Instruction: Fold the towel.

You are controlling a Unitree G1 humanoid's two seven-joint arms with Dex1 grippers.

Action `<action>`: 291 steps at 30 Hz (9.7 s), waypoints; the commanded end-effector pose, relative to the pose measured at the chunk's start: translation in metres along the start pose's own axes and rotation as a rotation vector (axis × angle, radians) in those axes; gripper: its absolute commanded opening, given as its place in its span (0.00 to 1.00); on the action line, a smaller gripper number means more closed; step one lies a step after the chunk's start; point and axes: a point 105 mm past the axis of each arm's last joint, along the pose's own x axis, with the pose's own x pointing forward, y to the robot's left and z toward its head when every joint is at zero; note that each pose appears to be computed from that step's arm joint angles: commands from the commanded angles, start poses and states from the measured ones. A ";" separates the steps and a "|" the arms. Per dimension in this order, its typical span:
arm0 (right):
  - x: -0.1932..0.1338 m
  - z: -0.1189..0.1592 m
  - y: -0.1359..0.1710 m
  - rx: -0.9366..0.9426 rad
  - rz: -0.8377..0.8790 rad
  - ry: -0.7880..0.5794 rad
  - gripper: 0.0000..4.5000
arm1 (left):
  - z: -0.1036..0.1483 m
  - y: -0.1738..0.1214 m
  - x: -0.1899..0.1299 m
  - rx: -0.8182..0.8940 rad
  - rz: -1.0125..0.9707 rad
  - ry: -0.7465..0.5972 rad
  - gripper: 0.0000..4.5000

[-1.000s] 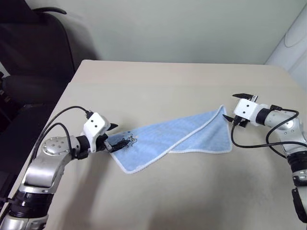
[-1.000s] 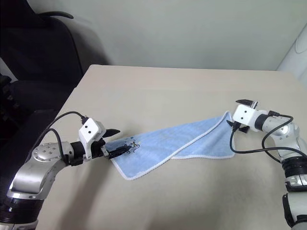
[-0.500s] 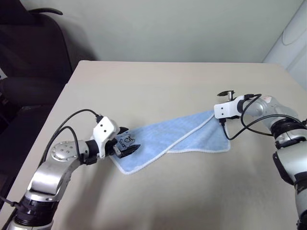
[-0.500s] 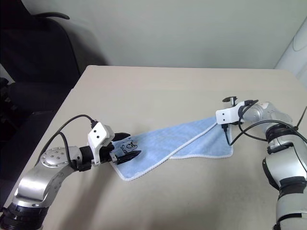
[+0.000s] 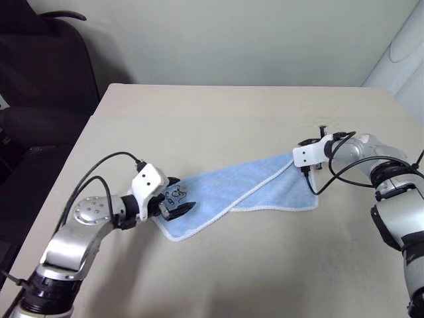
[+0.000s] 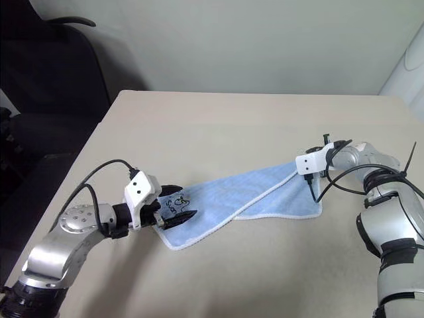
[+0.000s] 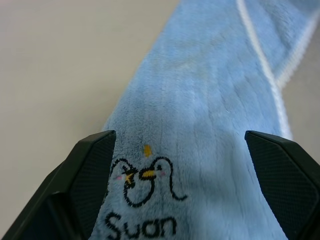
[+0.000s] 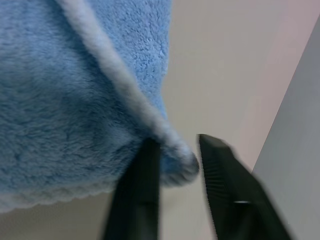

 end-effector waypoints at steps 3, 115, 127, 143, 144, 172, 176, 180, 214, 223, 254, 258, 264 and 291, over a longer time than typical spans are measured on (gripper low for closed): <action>-0.004 0.002 -0.019 0.053 -0.145 -0.021 0.00 | 0.015 0.011 -0.024 0.150 -0.104 0.018 1.00; -0.023 -0.024 -0.015 0.561 -0.073 -0.033 0.36 | -0.036 0.073 -0.006 -0.245 0.095 0.033 0.39; -0.072 -0.074 -0.012 0.741 -0.367 0.007 0.97 | -0.002 0.102 -0.035 -0.249 0.351 -0.178 0.78; -0.072 -0.005 0.053 2.316 -0.283 -0.423 0.99 | 0.016 0.047 -0.003 -0.081 0.088 -0.160 0.78; -0.068 -0.001 0.056 2.361 -0.268 -0.421 0.99 | 0.015 0.043 -0.001 -0.079 0.064 -0.152 0.78; -0.006 -0.018 0.037 2.356 -0.406 -0.351 0.30 | -0.074 -0.039 -0.004 -0.082 -0.244 0.180 0.78; -0.021 -0.029 0.038 2.368 -0.480 -0.352 0.01 | -0.072 -0.042 -0.002 -0.088 -0.245 0.158 0.78; -0.041 -0.035 0.032 2.347 -0.542 -0.376 0.01 | -0.055 -0.037 0.001 -0.119 -0.224 0.062 0.78; -0.039 0.194 0.005 0.834 0.163 -0.711 0.54 | 0.012 -0.007 -0.026 -0.375 -0.016 -0.253 0.78; -0.079 0.127 -0.023 1.342 0.002 -0.859 0.82 | 0.010 -0.014 -0.019 -0.506 0.002 -0.301 0.78; 0.012 0.171 -0.006 1.419 0.011 -0.855 0.00 | -0.042 -0.047 -0.044 -1.256 0.328 -0.149 0.99; 0.009 0.175 -0.012 1.411 0.002 -0.876 0.00 | -0.053 -0.038 -0.041 -1.373 0.398 -0.116 0.99; 0.008 0.178 -0.010 1.411 -0.001 -0.872 0.00 | -0.072 -0.016 -0.035 -1.428 0.516 -0.075 0.99; 0.003 0.169 -0.017 1.430 -0.070 -0.857 0.00 | 0.038 0.001 -0.055 -1.100 0.287 -0.537 0.01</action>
